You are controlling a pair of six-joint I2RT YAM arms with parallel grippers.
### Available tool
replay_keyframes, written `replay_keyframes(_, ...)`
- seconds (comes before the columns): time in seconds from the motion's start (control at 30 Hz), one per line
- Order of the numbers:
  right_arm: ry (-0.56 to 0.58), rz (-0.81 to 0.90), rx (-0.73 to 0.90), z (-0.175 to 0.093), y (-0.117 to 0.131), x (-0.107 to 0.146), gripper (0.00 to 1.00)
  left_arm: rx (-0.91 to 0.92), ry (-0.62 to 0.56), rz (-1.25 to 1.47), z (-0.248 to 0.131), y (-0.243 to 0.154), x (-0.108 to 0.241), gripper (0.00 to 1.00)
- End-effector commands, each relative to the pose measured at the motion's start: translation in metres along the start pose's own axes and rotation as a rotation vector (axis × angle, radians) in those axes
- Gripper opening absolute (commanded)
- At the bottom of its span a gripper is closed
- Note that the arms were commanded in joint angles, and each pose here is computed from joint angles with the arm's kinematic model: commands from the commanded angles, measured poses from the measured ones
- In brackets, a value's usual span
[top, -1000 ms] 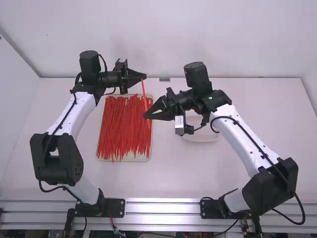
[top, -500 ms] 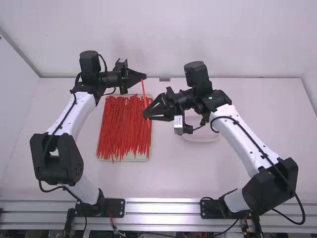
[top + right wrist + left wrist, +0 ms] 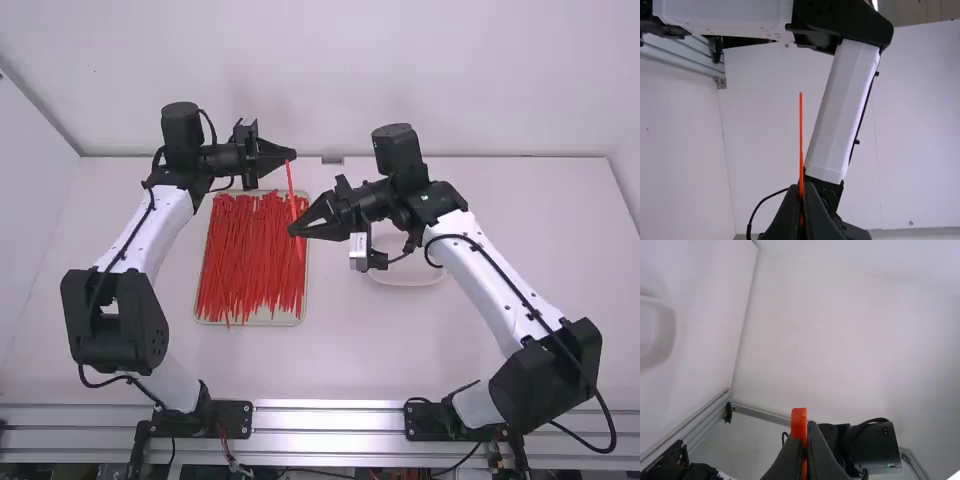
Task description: Fasten the cable tie
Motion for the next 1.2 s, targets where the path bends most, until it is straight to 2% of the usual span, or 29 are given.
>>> replay_keyframes(0.0,-0.004,0.016,0.003,0.0,0.003,0.0,0.0,-0.001,0.022,0.032,0.002,-0.002,0.004,0.02)
replay_keyframes(0.23,-0.004,0.039,0.004,0.0,0.004,0.0,0.0,-0.002,0.025,0.074,0.004,-0.002,0.005,0.02)
replay_keyframes(0.3,-0.013,0.169,0.011,0.0,0.001,0.0,0.0,0.0,0.022,0.15,0.004,-0.002,0.005,0.02)
replay_keyframes(0.33,-0.013,0.169,0.011,0.0,0.001,0.0,0.0,0.0,0.022,0.15,0.004,-0.002,0.005,0.02)
replay_keyframes(0.4,-0.024,0.404,0.017,0.0,-0.004,0.002,0.0,0.001,0.019,0.29,0.004,-0.002,0.004,0.02)
replay_keyframes(0.43,-0.024,0.419,0.017,0.0,-0.004,0.002,0.0,0.001,0.018,0.3,0.004,-0.002,0.004,0.02)
replay_keyframes(0.53,-0.031,0.75,0.016,0.0,-0.009,0.005,0.0,0.002,0.015,0.467,0.003,-0.002,0.004,0.02)
replay_keyframes(0.63,0.018,0.873,0.015,0.0,-0.012,0.013,0.0,0.005,0.014,0.544,0.003,-0.003,0.004,0.02)
replay_keyframes(0.77,0.111,0.92,0.022,-0.001,-0.01,0.024,0.0,0.01,0.012,0.638,0.003,-0.005,0.004,0.02)
replay_keyframes(0.9,0.082,0.913,0.02,-0.001,-0.011,0.021,0.0,0.016,0.015,0.705,0.004,-0.007,0.005,0.02)
replay_keyframes(1.03,-0.008,0.945,0.015,-0.001,-0.006,0.014,0.0,0.029,0.011,0.823,0.003,-0.012,0.005,0.01)
replay_keyframes(1.17,0.017,1.041,0.023,-0.006,-0.006,0.018,0.0,0.033,0.008,0.94,0.003,-0.013,0.006,0.02)
Point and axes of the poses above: each hand's point on the last joint's axis, 136 mm out from that joint toward the fingers, its own z axis out along the fingers, its own y axis along the line the jaws close on, x = y × z, the point moved 5 cm from there along -z, back along the fingers, and after that the axes turned 11 degrees about -z, right-handed, at the moved point
